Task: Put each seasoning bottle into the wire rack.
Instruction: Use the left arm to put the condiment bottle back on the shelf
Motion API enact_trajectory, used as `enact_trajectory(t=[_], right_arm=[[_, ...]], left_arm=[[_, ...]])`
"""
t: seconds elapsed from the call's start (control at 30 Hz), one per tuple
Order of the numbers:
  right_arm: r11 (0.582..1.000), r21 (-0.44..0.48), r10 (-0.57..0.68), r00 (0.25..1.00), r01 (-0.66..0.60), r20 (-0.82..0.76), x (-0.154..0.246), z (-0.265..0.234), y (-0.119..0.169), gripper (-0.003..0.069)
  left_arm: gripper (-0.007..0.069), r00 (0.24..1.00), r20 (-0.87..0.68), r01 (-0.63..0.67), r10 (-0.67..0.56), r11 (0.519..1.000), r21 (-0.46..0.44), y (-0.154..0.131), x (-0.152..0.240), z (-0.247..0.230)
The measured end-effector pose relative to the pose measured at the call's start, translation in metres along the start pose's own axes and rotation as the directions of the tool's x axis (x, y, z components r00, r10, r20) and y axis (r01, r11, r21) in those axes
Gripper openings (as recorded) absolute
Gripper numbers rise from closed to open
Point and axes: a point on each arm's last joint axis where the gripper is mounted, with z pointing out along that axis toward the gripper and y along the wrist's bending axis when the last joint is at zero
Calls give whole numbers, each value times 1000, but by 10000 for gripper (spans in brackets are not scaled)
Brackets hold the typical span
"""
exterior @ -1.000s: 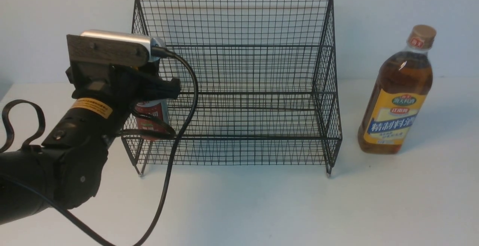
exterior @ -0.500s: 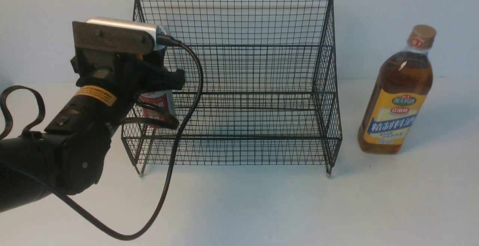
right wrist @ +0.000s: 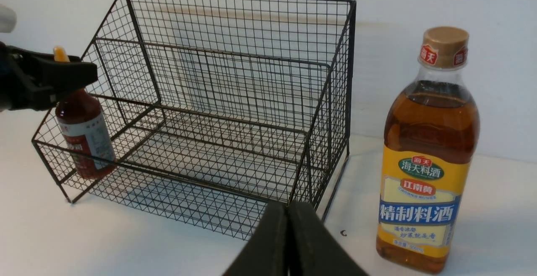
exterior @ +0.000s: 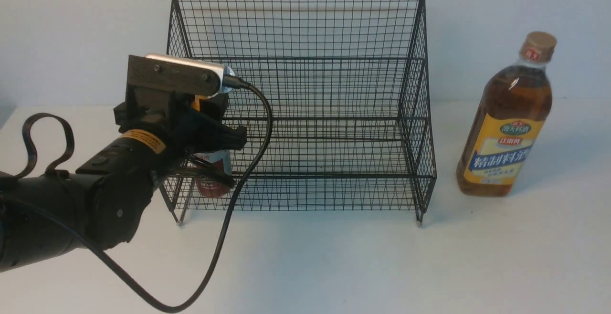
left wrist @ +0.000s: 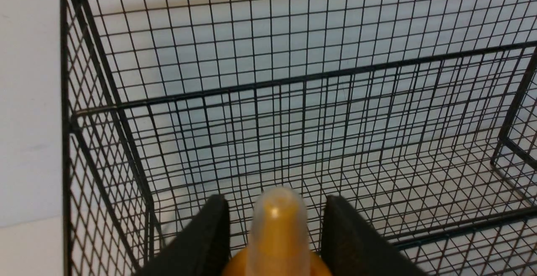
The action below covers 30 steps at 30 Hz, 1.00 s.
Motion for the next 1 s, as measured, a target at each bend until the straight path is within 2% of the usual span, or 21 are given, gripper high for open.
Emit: enact_trajectory(t=[0.17,0.27,0.4,0.73,0.8,0.87,1.0], right_arm=[[1000,-2,11,1000,-11,-5,1,0,0,-15],[997,-11,73,997,-73,-17,2,0,1,-15],[988,-17,150,988,-150,-31,4,0,2,-15],[986,-3,165,984,-166,-63,5,5,-1,-15],[985,1,171,982,-171,-74,6,8,-3,-15],[984,17,181,980,-180,-83,6,14,-6,-15],[988,52,146,986,-142,-85,-6,21,-13,-15]], left_arm=[[260,997,-82,11,-10,1000,15,-1,7,0],[260,990,-140,35,-32,999,25,-3,11,-1],[260,988,-150,39,-34,999,29,-3,10,-1],[262,988,-150,40,-36,999,29,-3,9,-1],[287,987,-155,41,-36,999,31,-4,9,-2],[370,983,-182,45,-37,998,38,-4,8,-6],[489,985,-170,53,-43,997,55,-4,-7,-20]])
